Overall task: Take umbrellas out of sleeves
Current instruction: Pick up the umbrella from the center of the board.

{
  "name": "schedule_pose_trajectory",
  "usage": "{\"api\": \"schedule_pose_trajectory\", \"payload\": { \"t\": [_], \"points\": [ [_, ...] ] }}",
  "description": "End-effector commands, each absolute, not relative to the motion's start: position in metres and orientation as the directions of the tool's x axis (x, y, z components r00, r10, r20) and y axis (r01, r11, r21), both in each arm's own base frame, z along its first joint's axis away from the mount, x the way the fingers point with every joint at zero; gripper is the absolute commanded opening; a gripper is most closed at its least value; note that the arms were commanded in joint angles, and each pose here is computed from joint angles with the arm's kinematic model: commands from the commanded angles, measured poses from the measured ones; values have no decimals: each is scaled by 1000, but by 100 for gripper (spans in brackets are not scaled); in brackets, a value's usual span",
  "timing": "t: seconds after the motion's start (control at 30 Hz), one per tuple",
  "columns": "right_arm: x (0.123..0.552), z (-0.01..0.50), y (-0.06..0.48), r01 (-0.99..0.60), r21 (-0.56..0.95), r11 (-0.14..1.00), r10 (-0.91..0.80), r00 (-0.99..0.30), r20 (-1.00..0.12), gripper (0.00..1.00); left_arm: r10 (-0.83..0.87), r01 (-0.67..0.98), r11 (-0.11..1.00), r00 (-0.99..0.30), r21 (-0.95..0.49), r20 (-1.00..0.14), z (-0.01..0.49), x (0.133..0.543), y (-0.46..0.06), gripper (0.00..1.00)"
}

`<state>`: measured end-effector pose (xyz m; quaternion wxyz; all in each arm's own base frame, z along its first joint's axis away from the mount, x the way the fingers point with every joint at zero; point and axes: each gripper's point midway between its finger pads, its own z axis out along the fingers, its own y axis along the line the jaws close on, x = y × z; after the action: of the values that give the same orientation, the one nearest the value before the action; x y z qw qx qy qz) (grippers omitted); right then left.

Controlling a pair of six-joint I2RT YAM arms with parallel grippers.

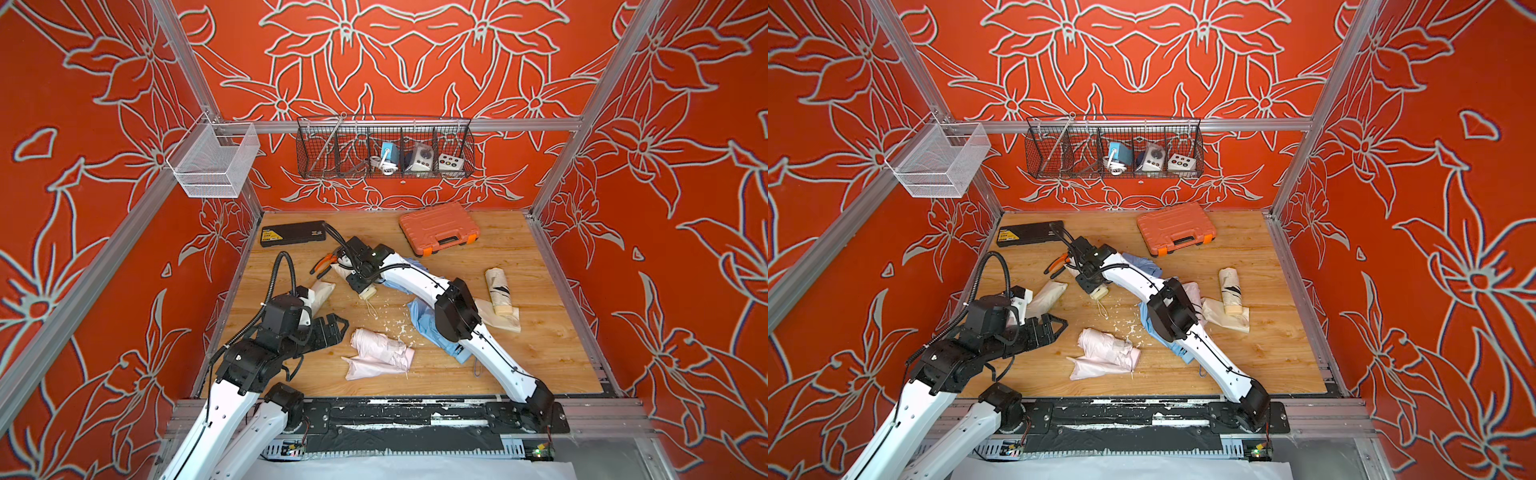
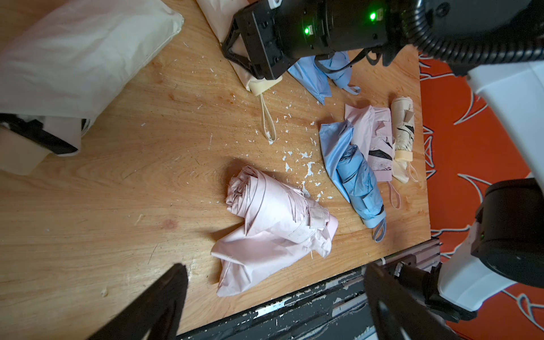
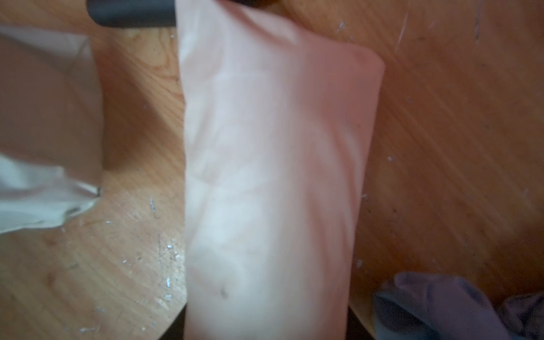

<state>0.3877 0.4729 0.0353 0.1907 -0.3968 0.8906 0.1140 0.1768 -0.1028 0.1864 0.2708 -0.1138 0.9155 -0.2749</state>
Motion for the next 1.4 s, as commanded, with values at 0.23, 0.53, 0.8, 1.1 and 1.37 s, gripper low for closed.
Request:
{"api": "schedule_pose_trajectory", "payload": {
  "t": [0.23,0.53,0.8,1.1,1.37],
  "points": [
    [387,132,485,-762,195,618,-554,-598,-580,43,-340,-5,804,-824,-595,-453,196,187,-114,93],
    [366,221,435,-754,214,621,-498,-590,-635,40,-296,139,706,-833,-694,-467,220,213,-151,93],
    [328,252,339,-681,187,708,-474,-654,-589,40,-279,290,448,-854,-846,-440,259,233,-199,93],
    [268,246,246,-579,150,801,-464,-760,-455,39,-16,311,175,-948,-934,-318,256,233,-254,98],
    [232,242,228,-583,187,791,-478,-779,-406,38,45,294,160,-956,-942,-291,250,249,-251,98]
  ]
}}
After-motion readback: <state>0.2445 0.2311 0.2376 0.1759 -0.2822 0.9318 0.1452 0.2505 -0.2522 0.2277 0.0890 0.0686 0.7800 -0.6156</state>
